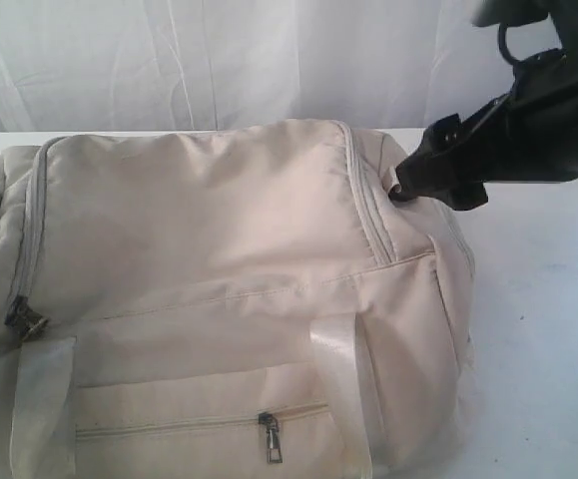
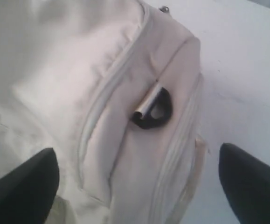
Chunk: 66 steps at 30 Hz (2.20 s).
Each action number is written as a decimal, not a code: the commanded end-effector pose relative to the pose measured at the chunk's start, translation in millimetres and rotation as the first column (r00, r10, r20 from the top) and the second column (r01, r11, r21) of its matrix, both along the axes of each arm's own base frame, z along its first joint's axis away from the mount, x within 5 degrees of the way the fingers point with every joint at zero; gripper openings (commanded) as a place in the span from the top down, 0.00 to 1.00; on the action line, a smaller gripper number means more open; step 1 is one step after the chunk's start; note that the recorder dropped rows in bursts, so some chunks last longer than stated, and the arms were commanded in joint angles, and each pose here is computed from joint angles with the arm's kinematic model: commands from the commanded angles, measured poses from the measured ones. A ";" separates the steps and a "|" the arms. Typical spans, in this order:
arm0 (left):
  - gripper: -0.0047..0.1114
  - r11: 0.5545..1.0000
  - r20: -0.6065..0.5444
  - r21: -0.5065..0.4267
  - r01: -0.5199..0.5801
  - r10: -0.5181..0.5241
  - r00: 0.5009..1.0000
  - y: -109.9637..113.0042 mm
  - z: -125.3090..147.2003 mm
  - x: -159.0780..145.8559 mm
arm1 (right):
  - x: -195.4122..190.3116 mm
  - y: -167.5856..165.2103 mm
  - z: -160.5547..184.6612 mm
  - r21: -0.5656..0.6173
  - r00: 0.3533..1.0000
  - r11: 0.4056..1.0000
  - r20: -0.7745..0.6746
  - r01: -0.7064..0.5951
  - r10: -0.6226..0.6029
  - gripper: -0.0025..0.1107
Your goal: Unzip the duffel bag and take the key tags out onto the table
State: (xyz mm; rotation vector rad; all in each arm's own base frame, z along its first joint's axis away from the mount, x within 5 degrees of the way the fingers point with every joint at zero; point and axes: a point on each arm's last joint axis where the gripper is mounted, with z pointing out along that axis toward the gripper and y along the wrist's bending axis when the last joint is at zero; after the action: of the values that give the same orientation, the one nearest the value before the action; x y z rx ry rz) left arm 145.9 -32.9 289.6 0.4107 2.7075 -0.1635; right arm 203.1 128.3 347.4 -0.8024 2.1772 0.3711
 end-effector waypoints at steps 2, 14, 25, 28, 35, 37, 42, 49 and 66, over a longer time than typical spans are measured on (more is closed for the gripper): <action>0.96 1.000 -0.003 -0.018 -0.012 0.012 1.000 -0.4 -9.0 -3.3 | -23.6 31.3 15.9 0.117 0.943 0.939 0.121 -0.325 0.311 0.26; 0.96 0.997 0.018 -0.073 -0.022 0.024 1.000 -4.6 -7.2 -1.2 | -37.5 130.4 -37.7 0.062 0.729 0.731 0.174 -0.679 0.662 0.41; 0.96 0.997 0.028 -0.076 -0.024 0.026 0.999 -4.8 -6.8 -0.4 | -48.8 192.3 -96.4 -0.189 0.648 0.699 0.272 -0.689 0.712 0.48; 0.96 0.997 0.028 -0.076 -0.024 0.026 0.999 -4.8 -6.8 -0.4 | -53.0 205.8 -100.0 -0.256 0.632 0.722 0.354 -0.643 0.689 0.50; 0.96 0.996 0.045 -0.088 -0.027 0.031 0.998 -5.5 -5.9 1.1 | -58.9 235.3 -105.5 -0.280 0.613 0.732 0.408 -0.621 0.677 0.51; 0.96 0.995 0.047 -0.092 -0.028 0.033 0.998 -5.8 -5.8 1.3 | -60.6 243.9 -109.2 -0.275 0.611 0.727 0.403 -0.629 0.682 0.51; 0.96 0.995 0.051 -0.095 -0.029 0.034 0.998 -6.0 -5.6 1.6 | -63.6 253.8 -118.4 -0.285 0.604 0.716 0.393 -0.637 0.694 0.51; 0.96 0.995 0.057 -0.099 -0.030 0.036 0.998 -6.2 -5.2 2.2 | -63.0 255.3 -124.4 -0.296 0.603 0.711 0.383 -0.638 0.700 0.53; 0.96 0.993 0.070 -0.112 -0.033 0.041 0.997 -7.0 -4.4 3.4 | -63.4 258.7 -138.7 -0.465 0.452 0.591 0.384 -0.659 0.805 0.69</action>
State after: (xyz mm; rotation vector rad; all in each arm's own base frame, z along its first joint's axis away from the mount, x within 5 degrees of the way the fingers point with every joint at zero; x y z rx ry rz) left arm 150.2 -38.7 284.0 0.3474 2.6338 -0.2547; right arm 140.1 385.8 207.7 -1.7602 1.2379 0.2410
